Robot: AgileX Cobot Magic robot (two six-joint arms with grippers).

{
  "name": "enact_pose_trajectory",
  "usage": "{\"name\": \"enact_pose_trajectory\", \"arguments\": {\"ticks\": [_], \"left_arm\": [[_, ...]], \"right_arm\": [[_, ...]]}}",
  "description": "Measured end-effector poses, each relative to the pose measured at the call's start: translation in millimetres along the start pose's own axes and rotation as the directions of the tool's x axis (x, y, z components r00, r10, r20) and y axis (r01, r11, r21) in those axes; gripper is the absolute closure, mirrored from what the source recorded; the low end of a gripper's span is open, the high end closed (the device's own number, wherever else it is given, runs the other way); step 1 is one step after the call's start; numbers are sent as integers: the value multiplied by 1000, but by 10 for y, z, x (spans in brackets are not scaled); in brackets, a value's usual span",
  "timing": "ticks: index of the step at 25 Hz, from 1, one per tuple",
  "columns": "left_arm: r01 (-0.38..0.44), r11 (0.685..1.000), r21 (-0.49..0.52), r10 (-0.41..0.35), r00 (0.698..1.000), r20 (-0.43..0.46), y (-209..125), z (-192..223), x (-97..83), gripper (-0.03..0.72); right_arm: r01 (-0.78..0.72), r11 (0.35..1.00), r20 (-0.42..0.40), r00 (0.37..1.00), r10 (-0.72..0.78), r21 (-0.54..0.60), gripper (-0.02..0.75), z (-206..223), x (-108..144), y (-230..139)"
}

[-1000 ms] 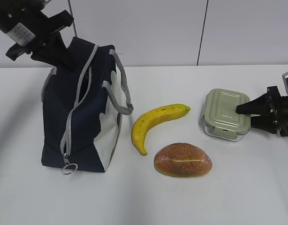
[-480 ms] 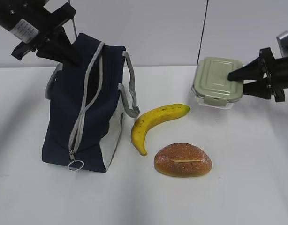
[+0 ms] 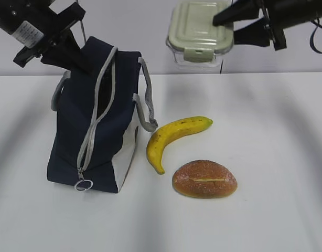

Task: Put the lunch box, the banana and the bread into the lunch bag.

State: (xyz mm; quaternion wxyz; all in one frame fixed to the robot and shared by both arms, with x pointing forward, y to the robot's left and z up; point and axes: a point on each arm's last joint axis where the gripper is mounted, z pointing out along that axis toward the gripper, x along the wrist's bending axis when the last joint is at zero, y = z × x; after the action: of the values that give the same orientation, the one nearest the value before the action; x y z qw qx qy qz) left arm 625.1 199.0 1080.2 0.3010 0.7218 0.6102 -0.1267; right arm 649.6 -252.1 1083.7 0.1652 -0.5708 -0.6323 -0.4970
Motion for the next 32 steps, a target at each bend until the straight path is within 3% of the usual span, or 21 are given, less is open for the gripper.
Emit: {"name": "enact_pose_trajectory", "arguments": {"ticks": [5,15,23,28,32], "left_arm": [[0,1000,-1,0,1000,0,1,0,0,691],[0,1000,-2,0,1000,0,2,0,0,691],[0,1000,-1,0,1000,1,1,0,-1,691],[2,1000,-1,-2,1000,6,1,0,-6,691],[8,1000,-4,-8,1000,23,4,0,-21,691]], "right_arm": [[38,998,-65,997,-35,48,363,145,513,-51],[111,970,-89,992,-94,217,363,603,888,-363],[71,950,-56,997,-57,303,364,914,661,-449],[42,935,47,997,-63,351,364,1012,440,-487],[22,948,105,993,-58,317,365,1035,397,-460]]}}
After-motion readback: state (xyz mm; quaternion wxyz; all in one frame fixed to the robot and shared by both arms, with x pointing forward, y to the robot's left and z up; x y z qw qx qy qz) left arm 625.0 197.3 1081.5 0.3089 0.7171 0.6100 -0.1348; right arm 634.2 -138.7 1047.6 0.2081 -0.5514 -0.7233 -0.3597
